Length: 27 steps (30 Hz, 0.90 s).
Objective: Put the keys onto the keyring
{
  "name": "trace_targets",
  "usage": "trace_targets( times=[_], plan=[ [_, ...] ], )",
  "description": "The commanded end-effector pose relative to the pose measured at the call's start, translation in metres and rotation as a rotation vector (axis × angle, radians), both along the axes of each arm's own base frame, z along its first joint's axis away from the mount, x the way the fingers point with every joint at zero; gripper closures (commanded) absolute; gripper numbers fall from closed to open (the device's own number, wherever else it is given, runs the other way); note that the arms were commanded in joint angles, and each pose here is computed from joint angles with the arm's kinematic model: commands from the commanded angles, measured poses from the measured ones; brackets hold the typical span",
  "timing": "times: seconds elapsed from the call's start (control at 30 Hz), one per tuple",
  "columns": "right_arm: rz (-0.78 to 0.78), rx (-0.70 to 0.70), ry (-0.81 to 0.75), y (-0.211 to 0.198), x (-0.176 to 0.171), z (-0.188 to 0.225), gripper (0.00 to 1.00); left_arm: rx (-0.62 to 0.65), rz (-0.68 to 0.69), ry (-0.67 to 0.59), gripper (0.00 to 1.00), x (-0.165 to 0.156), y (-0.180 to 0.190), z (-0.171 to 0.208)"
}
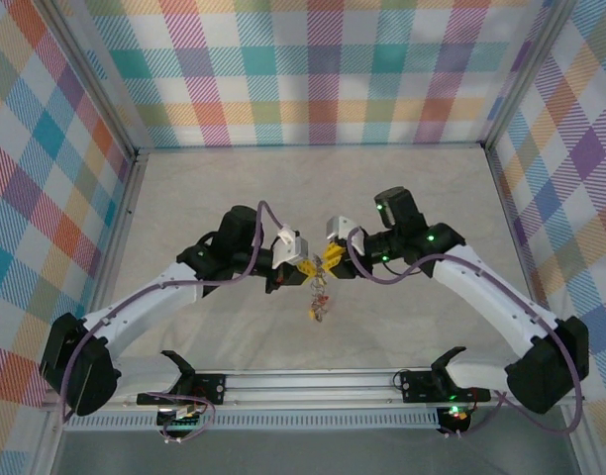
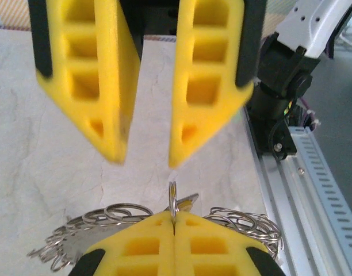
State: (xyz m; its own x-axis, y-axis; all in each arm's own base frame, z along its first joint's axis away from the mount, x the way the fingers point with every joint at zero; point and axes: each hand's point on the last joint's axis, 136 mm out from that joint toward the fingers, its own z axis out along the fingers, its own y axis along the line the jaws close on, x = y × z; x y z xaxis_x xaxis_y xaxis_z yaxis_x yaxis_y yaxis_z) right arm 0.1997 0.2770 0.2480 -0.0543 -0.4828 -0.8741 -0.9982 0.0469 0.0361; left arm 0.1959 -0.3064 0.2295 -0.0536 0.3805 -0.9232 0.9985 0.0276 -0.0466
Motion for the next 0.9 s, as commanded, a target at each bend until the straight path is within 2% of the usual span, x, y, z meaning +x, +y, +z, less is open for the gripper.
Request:
trace_targets(
  times=[0.0,0.4,0.63,0.87],
  plan=[
    [0.008,0.049,0.014,-0.004,-0.007,0.008,0.73,-0.133,-0.026,-0.054,1.00,-0.002,-0.002,0.035],
    [0.039,0.066,0.063,-0.001,-0.014,0.004,0.78,-0.211,-0.012,-0.070,1.00,0.004,-0.003,0.047],
    [0.052,0.055,0.057,0.005,-0.008,-0.001,0.93,-0.222,-0.006,-0.084,1.00,0.003,-0.001,0.047],
    [0.067,0.069,0.076,0.011,-0.009,-0.006,0.91,-0.258,0.030,-0.114,1.00,0.007,0.000,0.050]
  ],
)
